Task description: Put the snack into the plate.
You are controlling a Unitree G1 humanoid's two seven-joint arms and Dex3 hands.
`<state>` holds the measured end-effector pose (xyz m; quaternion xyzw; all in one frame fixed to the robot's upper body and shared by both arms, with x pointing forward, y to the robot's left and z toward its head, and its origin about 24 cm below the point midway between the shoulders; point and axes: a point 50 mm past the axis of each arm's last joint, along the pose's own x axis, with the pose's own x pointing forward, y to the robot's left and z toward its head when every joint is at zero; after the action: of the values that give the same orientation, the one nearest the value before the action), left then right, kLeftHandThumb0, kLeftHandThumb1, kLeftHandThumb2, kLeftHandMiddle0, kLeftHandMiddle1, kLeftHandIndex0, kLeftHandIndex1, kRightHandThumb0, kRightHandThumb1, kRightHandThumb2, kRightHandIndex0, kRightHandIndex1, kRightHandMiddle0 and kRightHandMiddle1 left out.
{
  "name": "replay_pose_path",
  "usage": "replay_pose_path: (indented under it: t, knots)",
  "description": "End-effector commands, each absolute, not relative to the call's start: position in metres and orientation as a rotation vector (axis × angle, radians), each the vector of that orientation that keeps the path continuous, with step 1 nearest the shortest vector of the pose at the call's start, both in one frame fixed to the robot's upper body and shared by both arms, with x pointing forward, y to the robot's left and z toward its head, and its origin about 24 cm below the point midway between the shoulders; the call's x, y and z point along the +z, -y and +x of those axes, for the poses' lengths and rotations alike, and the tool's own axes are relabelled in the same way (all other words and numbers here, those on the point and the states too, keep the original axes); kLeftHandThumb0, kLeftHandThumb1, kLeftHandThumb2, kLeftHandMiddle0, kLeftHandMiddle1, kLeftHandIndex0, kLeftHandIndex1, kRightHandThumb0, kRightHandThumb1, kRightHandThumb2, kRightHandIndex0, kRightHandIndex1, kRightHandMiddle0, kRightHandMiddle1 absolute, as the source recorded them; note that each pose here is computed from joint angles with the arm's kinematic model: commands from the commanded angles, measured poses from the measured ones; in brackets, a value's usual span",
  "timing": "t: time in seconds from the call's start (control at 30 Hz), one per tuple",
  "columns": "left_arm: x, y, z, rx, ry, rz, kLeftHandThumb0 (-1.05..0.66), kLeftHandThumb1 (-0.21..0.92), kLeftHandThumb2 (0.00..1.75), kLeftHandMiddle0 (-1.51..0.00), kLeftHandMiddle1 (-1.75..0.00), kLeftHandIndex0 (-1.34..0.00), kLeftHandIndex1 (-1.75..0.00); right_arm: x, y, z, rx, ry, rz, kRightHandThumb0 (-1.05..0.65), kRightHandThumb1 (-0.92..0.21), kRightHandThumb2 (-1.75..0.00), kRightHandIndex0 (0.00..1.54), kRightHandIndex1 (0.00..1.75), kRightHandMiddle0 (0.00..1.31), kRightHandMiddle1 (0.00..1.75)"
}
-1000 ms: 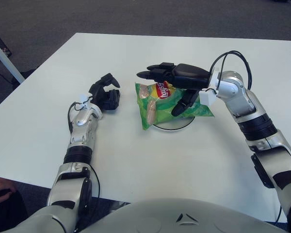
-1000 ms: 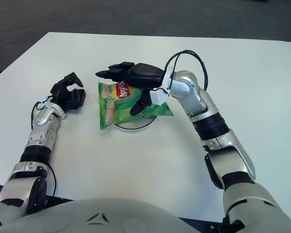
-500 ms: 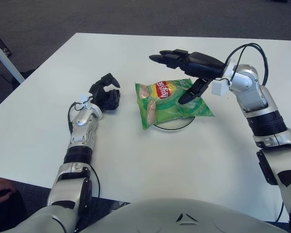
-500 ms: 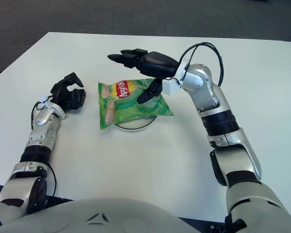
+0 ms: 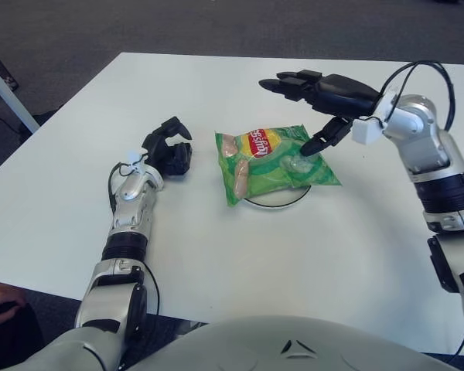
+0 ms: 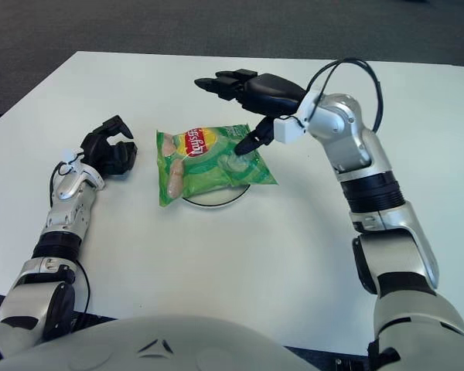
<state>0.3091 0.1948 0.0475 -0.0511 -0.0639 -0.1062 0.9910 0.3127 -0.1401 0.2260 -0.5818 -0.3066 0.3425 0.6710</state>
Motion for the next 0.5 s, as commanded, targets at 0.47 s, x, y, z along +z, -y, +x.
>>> replay_pose_path:
  t: [0.47]
  knots:
    - [-0.006,-0.186,0.281,-0.169,-0.073,-0.193,-0.49,0.3,1.34,-1.33,-1.75,-0.63,-1.75,0.235,0.192,0.32,0.55,0.634,-1.42,-1.05,-0.92,-0.36,0.24,0.14,0.0,0.28]
